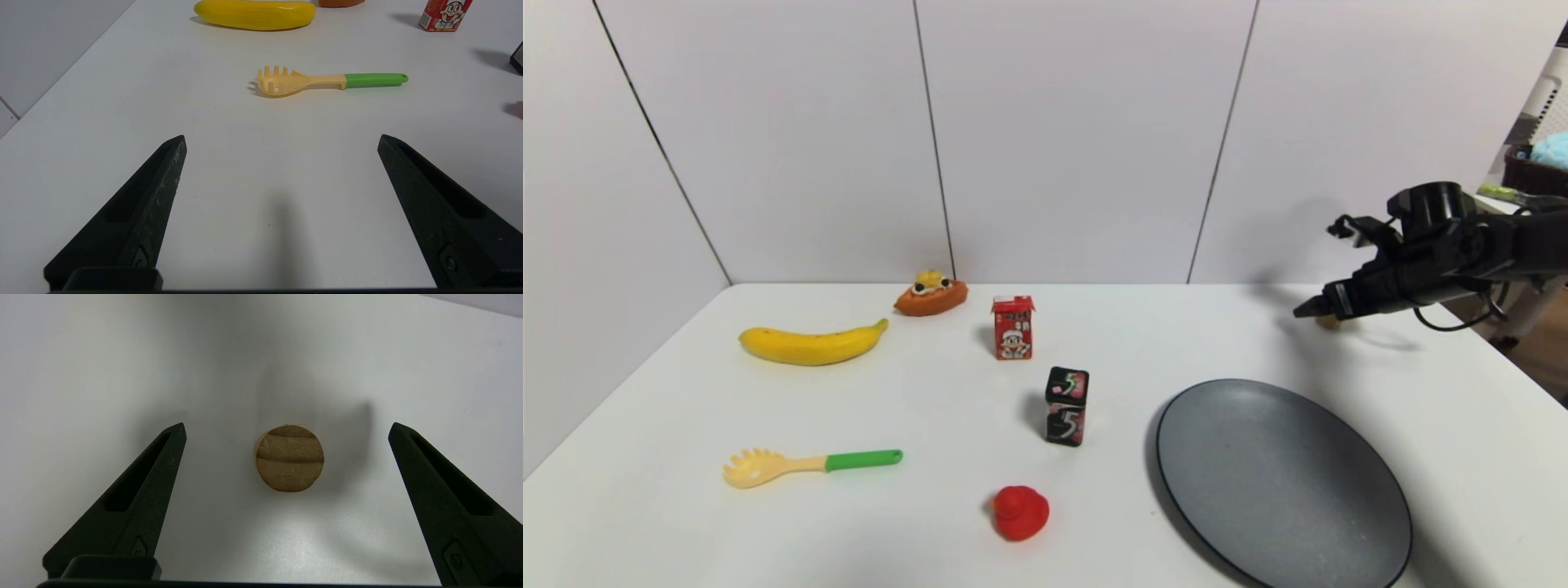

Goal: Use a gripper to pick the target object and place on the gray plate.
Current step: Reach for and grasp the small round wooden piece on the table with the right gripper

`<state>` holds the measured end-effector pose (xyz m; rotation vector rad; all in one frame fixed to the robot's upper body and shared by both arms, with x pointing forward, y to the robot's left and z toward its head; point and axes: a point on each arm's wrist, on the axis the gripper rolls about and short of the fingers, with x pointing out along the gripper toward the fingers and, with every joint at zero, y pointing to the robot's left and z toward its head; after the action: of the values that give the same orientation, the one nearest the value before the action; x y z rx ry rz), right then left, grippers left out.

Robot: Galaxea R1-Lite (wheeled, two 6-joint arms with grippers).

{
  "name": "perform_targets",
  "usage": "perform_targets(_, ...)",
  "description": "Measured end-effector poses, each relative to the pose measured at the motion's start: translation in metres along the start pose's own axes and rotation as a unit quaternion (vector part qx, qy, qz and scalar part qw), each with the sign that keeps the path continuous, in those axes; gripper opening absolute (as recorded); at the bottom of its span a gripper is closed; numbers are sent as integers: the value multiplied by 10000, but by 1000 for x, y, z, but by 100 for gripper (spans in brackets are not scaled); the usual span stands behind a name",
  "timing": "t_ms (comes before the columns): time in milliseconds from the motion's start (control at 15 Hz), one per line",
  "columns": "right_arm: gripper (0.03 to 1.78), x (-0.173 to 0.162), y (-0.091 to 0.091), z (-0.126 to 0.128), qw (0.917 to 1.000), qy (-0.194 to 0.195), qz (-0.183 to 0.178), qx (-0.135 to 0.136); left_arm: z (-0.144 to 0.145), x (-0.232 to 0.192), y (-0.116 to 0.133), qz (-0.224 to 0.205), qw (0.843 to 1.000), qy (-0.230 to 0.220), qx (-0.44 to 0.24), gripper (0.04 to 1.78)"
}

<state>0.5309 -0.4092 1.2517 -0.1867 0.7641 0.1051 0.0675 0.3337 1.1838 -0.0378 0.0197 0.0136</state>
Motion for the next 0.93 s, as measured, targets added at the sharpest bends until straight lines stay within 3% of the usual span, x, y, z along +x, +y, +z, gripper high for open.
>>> perform_targets(933, 171, 3, -9, -6, 9998, 151, -42, 111, 0, 0, 0, 0, 10000, 2, 0, 169)
